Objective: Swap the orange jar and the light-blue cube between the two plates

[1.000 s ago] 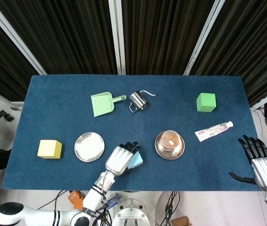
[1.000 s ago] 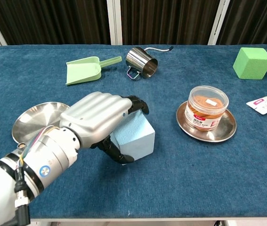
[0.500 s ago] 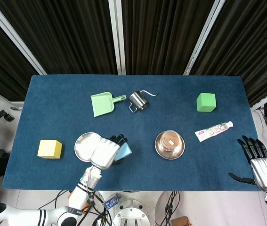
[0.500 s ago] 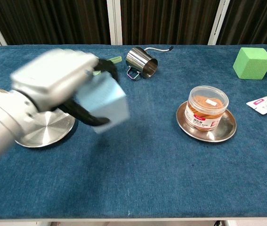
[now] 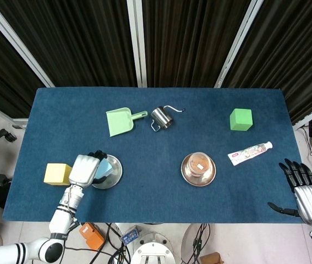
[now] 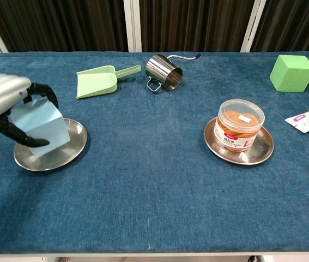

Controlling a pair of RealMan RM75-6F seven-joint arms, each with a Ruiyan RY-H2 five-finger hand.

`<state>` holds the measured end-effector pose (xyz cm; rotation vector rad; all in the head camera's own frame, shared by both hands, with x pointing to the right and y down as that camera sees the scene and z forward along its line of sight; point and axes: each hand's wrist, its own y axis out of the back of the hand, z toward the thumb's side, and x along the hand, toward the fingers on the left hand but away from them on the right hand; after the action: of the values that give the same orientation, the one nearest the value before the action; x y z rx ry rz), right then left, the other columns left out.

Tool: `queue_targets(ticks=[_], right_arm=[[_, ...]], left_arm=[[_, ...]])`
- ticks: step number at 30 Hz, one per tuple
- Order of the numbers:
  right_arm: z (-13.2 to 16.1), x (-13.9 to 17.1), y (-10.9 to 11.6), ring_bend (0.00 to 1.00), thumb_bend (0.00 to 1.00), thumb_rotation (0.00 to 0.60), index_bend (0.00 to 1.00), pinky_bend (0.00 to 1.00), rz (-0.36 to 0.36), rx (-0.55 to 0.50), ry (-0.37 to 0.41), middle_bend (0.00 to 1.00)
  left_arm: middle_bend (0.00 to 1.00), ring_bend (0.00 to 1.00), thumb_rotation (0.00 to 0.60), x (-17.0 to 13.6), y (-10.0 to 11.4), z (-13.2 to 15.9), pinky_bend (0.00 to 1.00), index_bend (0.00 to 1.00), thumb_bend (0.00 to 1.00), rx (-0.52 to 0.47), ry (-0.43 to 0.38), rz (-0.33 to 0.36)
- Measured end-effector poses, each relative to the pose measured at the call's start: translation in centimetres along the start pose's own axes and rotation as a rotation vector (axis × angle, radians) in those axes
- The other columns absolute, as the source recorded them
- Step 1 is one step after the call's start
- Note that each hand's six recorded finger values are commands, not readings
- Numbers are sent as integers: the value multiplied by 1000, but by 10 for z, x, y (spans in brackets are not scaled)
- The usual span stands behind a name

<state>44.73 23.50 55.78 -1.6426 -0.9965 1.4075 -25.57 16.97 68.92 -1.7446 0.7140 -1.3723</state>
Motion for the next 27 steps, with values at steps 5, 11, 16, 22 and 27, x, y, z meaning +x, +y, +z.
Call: queue_targets(ticks=[5, 11, 16, 22, 27], right_arm=[[2, 0, -2, 0, 175, 458, 0, 0, 7, 4, 7, 0], [3, 0, -3, 0, 175, 458, 0, 0, 8, 11, 8, 0], [5, 3, -3, 0, 176, 457, 0, 0, 2, 21, 9, 0], [1, 16, -1, 0, 175, 456, 0, 0, -18, 72, -37, 0], [-3, 31, -7, 0, 176, 457, 0, 0, -21, 97, -98, 0]], left_arm=[[111, 117, 600, -2, -2, 2, 373, 68, 5, 20, -20, -13], [13, 20, 562, -12, 6, 10, 251, 0, 0, 2, -48, -29], [4, 7, 559, -35, 29, 10, 193, 0, 0, -11, -94, 20], [0, 0, 600, -82, 63, -32, 102, 0, 0, 24, -48, 173], [0, 0, 600, -135, 65, -87, 89, 0, 8, -46, 61, 250]])
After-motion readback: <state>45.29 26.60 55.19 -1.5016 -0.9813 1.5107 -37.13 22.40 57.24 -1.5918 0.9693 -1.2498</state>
